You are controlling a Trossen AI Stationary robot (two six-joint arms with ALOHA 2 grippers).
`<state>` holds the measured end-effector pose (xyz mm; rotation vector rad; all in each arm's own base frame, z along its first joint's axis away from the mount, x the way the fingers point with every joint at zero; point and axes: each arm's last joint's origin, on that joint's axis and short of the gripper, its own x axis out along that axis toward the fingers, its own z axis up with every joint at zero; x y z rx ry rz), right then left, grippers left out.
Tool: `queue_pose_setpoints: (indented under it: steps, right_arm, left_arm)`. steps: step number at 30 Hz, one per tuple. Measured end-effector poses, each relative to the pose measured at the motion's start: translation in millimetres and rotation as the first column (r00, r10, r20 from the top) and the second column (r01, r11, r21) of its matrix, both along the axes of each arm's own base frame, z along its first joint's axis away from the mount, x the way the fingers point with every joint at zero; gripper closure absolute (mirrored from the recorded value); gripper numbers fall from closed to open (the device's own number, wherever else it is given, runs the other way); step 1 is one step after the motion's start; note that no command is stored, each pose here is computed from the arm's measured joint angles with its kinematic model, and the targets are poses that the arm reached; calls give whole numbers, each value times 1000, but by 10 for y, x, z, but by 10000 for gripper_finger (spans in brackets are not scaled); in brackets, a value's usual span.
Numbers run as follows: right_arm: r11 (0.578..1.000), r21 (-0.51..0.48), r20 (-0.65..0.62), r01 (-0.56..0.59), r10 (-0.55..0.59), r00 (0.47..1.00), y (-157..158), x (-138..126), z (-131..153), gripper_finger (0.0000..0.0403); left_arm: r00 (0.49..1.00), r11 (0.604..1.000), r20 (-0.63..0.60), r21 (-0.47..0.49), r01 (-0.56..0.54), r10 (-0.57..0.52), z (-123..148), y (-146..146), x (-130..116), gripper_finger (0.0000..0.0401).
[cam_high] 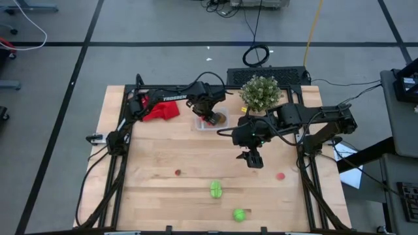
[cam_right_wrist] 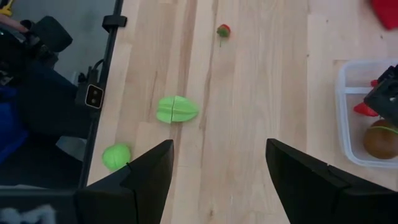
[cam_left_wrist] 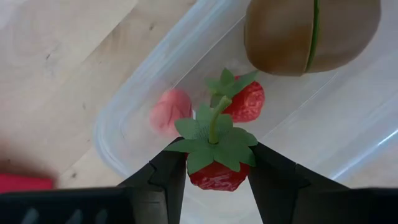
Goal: Pick and placing Produce into tupperware
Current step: Put the bottom strawberry into the bin
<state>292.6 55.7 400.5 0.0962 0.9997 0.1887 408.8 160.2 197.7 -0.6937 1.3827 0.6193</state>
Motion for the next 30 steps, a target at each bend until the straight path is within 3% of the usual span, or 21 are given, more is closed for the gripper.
queue_pose_setpoints:
  steps: [30]
  right_arm:
    - [1000, 0, 0, 0, 0, 1000, 1, 0, 0, 156]
  left_arm:
    - [1000, 1000, -13, -11, 14, -14, -87, -94, 60, 254]
